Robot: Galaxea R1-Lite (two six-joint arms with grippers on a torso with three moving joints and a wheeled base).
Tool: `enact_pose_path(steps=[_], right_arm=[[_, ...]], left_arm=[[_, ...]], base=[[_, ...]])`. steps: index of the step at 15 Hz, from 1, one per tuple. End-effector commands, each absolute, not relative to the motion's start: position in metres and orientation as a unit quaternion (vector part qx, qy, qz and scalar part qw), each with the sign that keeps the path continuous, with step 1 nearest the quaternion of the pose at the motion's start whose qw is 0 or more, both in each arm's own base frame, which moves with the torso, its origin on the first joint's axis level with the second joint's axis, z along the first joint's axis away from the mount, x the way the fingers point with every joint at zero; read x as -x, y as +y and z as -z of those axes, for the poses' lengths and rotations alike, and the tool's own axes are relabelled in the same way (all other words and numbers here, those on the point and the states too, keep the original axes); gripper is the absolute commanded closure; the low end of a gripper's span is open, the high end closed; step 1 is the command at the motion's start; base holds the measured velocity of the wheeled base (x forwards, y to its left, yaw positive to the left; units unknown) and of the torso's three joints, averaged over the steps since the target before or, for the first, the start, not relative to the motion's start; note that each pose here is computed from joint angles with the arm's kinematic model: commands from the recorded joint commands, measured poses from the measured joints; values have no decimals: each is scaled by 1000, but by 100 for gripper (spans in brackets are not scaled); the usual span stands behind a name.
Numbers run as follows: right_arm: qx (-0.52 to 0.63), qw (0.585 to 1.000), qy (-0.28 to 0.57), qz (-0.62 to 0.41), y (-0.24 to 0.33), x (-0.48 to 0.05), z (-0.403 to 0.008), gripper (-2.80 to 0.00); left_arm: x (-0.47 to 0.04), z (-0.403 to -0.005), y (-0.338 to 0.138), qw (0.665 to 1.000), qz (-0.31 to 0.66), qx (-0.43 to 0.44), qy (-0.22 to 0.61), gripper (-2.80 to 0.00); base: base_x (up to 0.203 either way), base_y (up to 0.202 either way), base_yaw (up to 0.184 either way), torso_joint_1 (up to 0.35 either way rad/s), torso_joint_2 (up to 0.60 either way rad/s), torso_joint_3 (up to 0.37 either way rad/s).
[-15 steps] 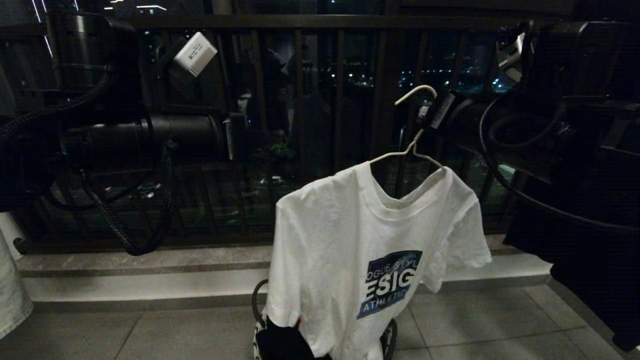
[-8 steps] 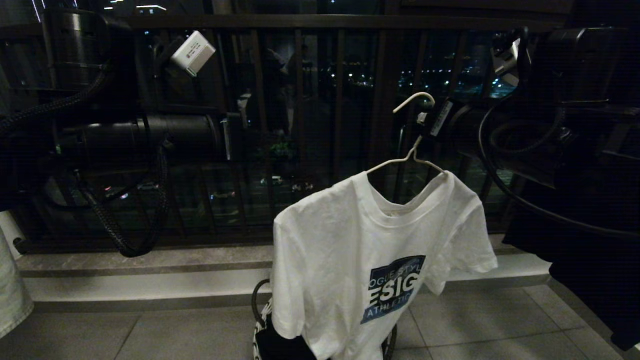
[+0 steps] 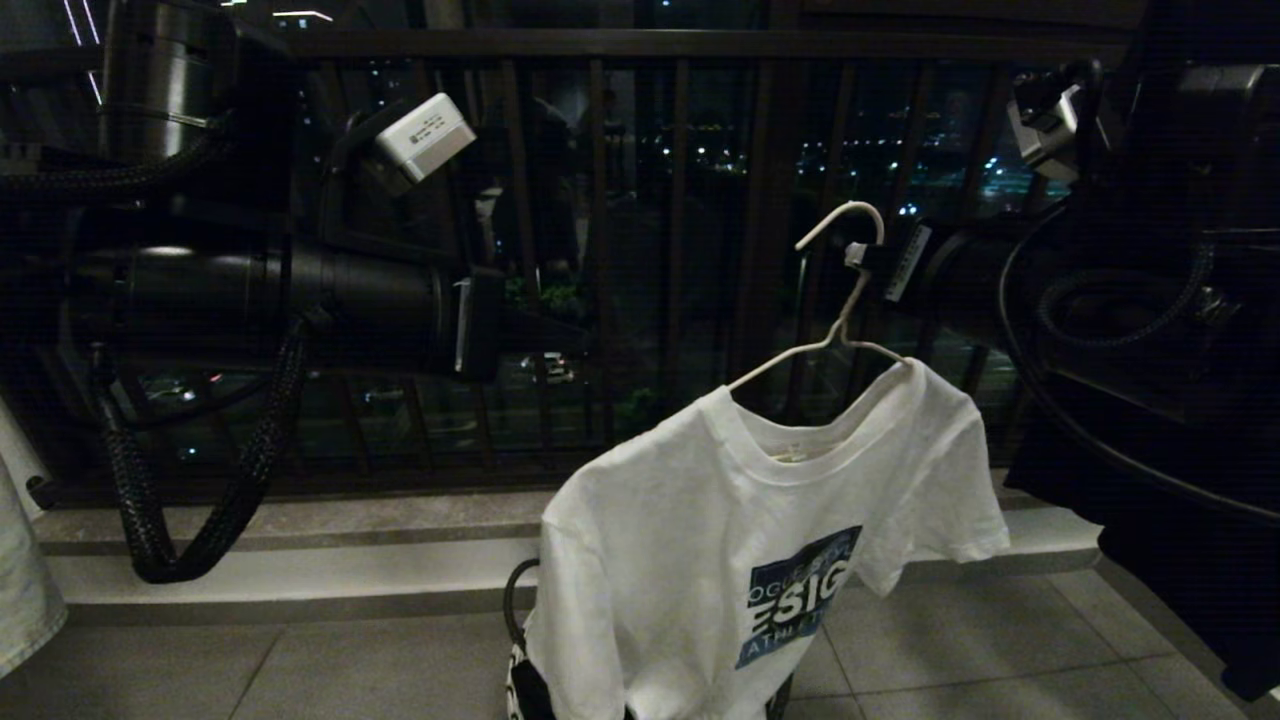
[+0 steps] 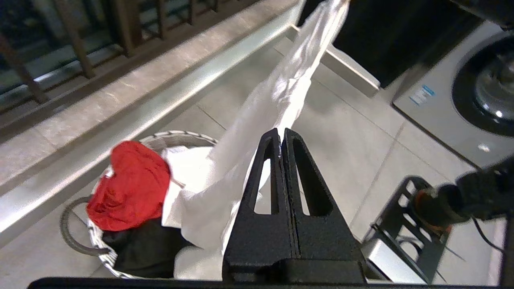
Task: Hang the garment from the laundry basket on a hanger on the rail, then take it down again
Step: Hang the clothes rack on the clothesline
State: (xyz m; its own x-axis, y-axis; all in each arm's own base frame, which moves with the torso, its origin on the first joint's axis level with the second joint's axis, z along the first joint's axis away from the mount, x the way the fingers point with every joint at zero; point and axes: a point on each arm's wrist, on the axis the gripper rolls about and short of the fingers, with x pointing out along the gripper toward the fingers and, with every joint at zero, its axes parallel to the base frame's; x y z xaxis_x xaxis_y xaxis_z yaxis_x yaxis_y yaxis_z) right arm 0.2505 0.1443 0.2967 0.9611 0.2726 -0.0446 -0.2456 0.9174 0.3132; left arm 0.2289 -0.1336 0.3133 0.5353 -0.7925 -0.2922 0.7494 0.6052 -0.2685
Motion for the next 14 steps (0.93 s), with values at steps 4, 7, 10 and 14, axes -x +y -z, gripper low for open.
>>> enact_pose_path(steps=[4, 7, 10, 14], right_arm=[[-157, 977, 39, -139, 143, -241, -300, 0], [-154, 977, 39, -139, 143, -241, -299, 0], [-151, 978, 41, -139, 143, -241, -297, 0], [-149, 978, 41, -138, 143, -240, -297, 0]], left_arm=[[-222, -322, -135, 869, 447, 56, 204, 0], [-223, -321, -135, 869, 446, 55, 206, 0], [-223, -322, -135, 870, 446, 55, 204, 0], [-220, -324, -134, 869, 448, 55, 200, 0]], base=[[0, 0, 0, 0, 0, 0], [0, 0, 0, 0, 0, 0], [0, 0, 0, 12, -109, -139], [0, 0, 0, 68, -412, -326]])
